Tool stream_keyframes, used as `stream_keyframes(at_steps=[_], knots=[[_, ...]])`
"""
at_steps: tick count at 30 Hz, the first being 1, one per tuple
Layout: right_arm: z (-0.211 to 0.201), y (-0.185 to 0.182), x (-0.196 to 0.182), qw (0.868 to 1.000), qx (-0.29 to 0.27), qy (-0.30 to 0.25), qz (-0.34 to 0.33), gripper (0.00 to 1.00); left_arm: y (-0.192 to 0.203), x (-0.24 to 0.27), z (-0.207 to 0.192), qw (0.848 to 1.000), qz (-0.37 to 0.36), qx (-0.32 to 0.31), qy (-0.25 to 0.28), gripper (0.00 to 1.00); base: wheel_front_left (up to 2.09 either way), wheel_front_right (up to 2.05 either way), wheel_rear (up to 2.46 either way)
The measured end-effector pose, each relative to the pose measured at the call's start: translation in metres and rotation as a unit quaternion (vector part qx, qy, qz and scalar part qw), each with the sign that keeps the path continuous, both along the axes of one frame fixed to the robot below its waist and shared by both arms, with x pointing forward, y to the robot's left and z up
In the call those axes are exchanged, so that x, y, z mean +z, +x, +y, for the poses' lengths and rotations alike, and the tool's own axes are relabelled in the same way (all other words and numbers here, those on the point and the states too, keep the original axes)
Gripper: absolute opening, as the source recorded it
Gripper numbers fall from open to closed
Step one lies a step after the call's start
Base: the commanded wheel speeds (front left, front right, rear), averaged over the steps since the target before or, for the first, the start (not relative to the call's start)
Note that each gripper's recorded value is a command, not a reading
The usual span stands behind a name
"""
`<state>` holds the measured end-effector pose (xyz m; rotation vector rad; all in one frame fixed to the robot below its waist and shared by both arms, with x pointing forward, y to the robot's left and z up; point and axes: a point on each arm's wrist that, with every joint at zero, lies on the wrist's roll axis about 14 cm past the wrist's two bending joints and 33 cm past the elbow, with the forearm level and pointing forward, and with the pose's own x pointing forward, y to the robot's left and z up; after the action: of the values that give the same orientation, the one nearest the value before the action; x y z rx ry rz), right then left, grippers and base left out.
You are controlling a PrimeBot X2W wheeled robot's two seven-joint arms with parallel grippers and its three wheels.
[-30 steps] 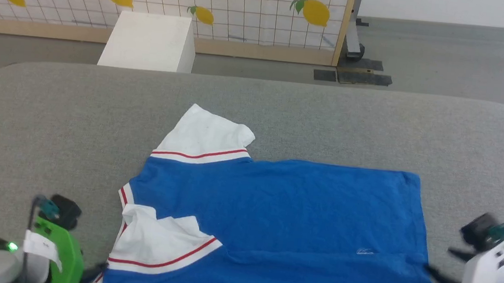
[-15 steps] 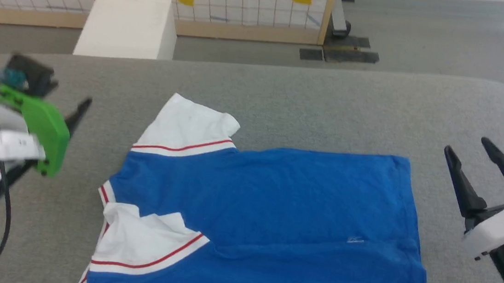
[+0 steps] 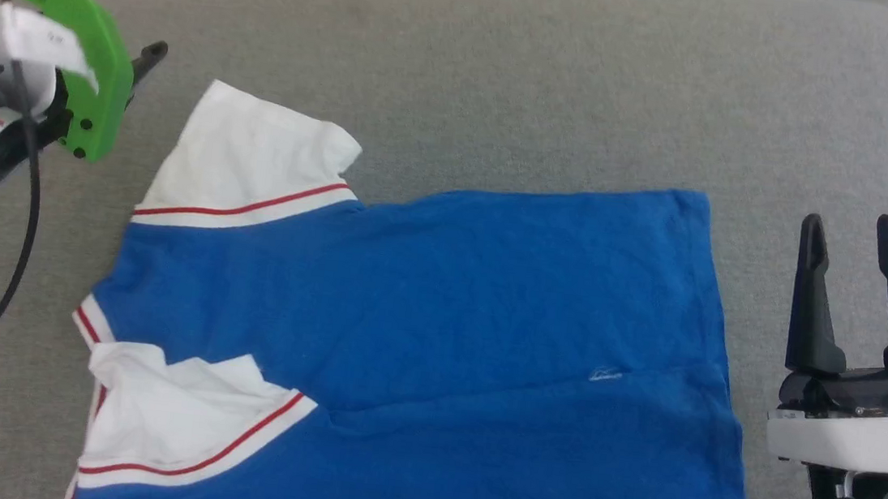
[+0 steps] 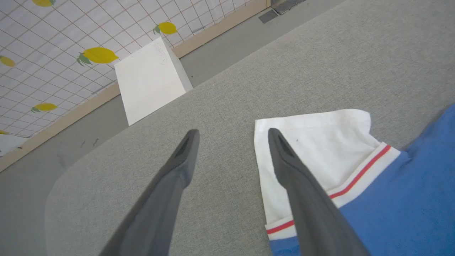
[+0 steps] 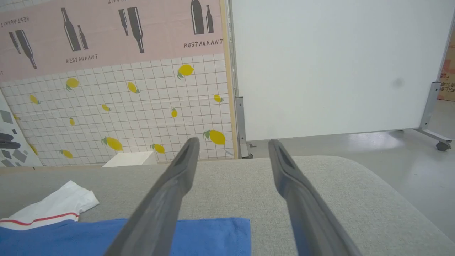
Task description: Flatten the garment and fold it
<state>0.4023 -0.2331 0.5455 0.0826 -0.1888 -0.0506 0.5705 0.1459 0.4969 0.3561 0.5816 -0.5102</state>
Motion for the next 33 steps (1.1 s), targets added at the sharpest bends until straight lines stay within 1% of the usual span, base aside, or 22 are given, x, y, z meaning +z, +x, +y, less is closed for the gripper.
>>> stream_keyframes(at_steps=[3,5,7,10,15,18,20,21,22,25,28,33], knots=[[0.001,0.001,-0.01,1.0,-0.004,-0.009,0.012,1.0,0.005,-0.027,-0.006,0.997,0.065,-0.006,0.028,1.0,0.0,0.0,0.0],[0.002,0.003,-0.018,1.0,-0.006,-0.006,0.022,1.0,0.008,-0.039,-0.01,0.994,0.104,-0.007,0.038,1.0,0.0,0.0,0.0],[0.002,0.004,-0.029,0.999,-0.008,-0.005,0.037,1.0,0.009,-0.054,-0.015,0.987,0.152,-0.009,0.049,1.0,0.0,0.0,0.0],[0.0,0.007,-0.041,0.998,-0.011,-0.006,0.054,1.0,0.014,-0.072,-0.021,0.979,0.198,-0.007,0.054,1.0,0.0,0.0,0.0],[0.0,0.015,-0.057,0.997,-0.013,-0.008,0.071,1.0,0.024,-0.101,-0.024,0.967,0.245,0.0,0.076,1.0,0.0,0.0,0.0],[-0.004,0.014,-0.068,0.996,-0.019,-0.014,0.087,1.0,0.018,-0.127,-0.021,0.953,0.281,-0.004,0.11,1.0,0.0,0.0,0.0],[-0.008,0.012,-0.074,0.995,-0.026,-0.016,0.098,1.0,0.022,-0.132,-0.024,0.951,0.285,-0.01,0.115,1.0,0.0,0.0,0.0],[-0.01,0.011,-0.077,0.994,-0.029,-0.018,0.103,1.0,0.023,-0.134,-0.024,0.95,0.287,-0.015,0.124,0.48,0.0,0.0,0.0],[-0.012,0.01,-0.08,0.994,-0.032,-0.019,0.106,1.0,0.024,-0.136,-0.025,0.949,0.289,-0.018,0.126,0.0,0.0,0.0,0.0],[-0.016,0.01,-0.083,0.993,-0.035,-0.029,0.113,1.0,0.024,-0.136,-0.03,0.949,0.288,-0.029,0.126,0.0,0.0,0.0,0.0],[-0.02,0.01,-0.079,0.993,-0.036,-0.035,0.109,1.0,0.024,-0.13,-0.033,0.954,0.277,-0.031,0.115,0.0,0.0,0.0,0.0],[-0.03,0.018,-0.054,0.995,-0.032,-0.054,0.08,1.0,0.016,-0.118,-0.038,0.964,0.254,-0.027,0.073,0.0,0.0,0.0,0.0]])
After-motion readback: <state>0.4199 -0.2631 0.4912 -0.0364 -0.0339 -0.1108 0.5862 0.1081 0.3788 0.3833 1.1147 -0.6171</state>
